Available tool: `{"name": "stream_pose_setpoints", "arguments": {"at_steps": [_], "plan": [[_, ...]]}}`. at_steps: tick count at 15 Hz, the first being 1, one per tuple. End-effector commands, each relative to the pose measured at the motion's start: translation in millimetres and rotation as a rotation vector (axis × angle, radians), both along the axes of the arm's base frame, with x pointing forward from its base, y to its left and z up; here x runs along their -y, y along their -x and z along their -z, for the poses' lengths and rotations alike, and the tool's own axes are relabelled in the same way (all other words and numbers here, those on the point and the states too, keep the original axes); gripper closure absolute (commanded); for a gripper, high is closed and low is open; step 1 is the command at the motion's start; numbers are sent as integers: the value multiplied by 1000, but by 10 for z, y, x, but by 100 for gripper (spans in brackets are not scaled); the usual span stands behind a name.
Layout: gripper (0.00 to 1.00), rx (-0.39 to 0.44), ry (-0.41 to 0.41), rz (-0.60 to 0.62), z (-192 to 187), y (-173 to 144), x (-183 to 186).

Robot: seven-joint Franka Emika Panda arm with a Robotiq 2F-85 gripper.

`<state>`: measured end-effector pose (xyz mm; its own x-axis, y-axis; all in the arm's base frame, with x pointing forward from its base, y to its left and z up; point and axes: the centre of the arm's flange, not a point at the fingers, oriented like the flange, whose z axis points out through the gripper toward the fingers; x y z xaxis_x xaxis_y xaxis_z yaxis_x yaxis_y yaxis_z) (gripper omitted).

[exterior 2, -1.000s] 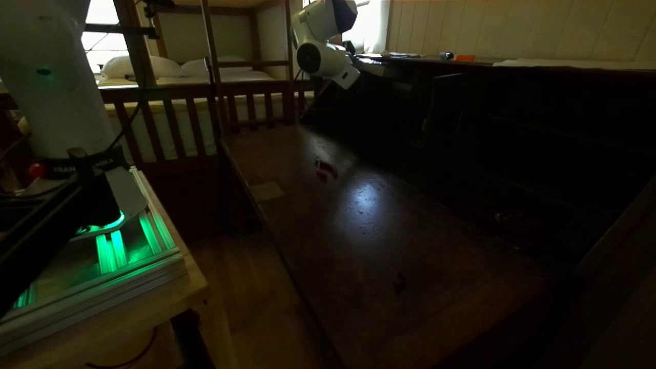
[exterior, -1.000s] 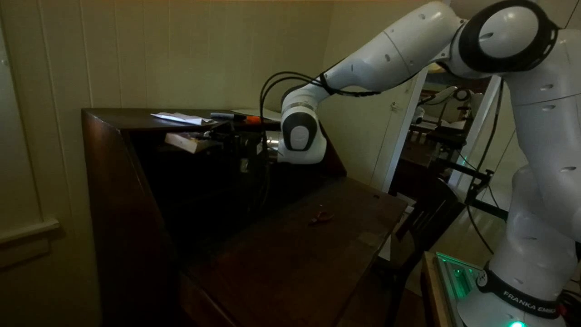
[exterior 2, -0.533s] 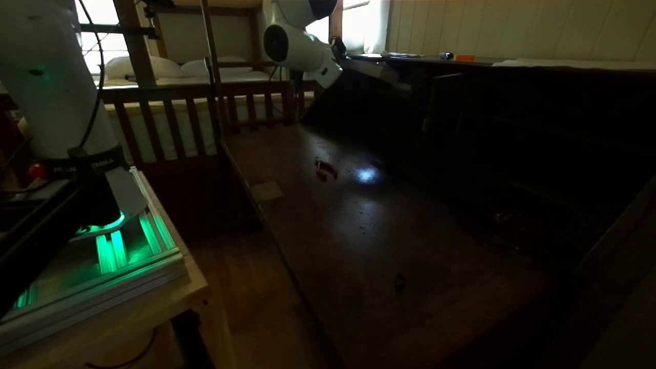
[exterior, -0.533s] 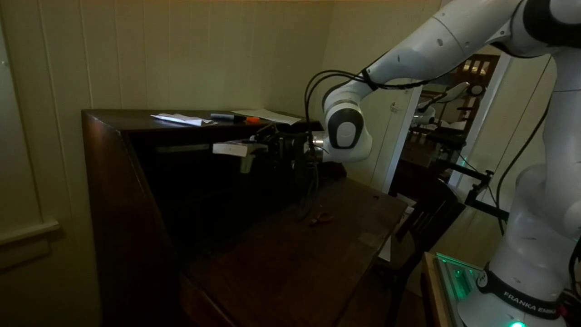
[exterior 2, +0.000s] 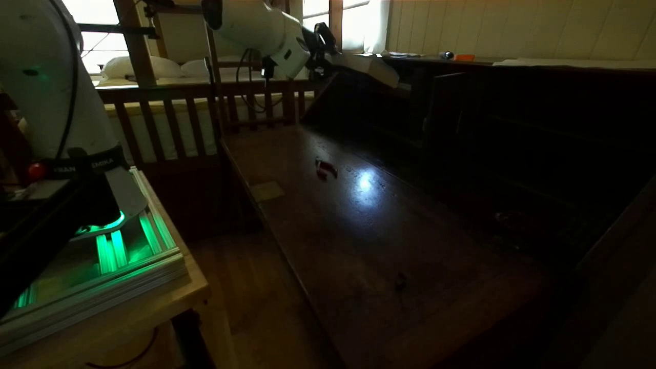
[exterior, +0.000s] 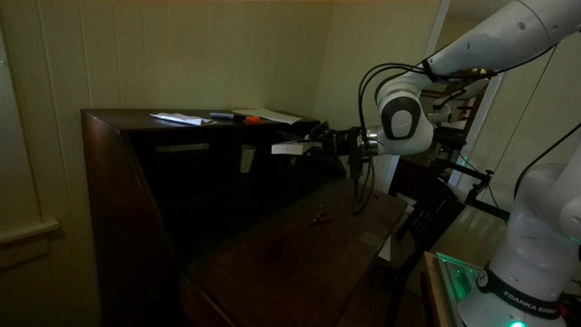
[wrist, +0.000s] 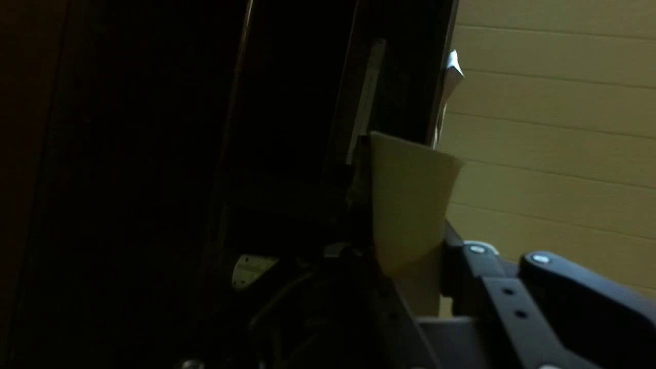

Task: Put the book on the bottom part of the desk

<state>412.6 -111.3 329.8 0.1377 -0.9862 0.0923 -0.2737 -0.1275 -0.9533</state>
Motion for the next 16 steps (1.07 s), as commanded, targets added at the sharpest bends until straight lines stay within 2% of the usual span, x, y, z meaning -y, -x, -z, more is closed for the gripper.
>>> {"name": "stream_pose_setpoints", "arguments": {"at_steps": [1, 3, 4, 6, 9, 11, 13, 16], "plan": [[69, 6, 1, 7, -32, 54, 14], [69, 7, 0, 2, -40, 90, -17], [92, 1, 27, 45, -21, 35, 44], [92, 9, 88, 158, -15, 81, 399], [92, 4, 108, 319, -43, 378, 1161], [92, -8, 129, 438, -3, 520, 1513], [92, -35, 148, 514, 80, 626, 1818], [92, -70, 159, 559, 243, 615, 2097]]}}
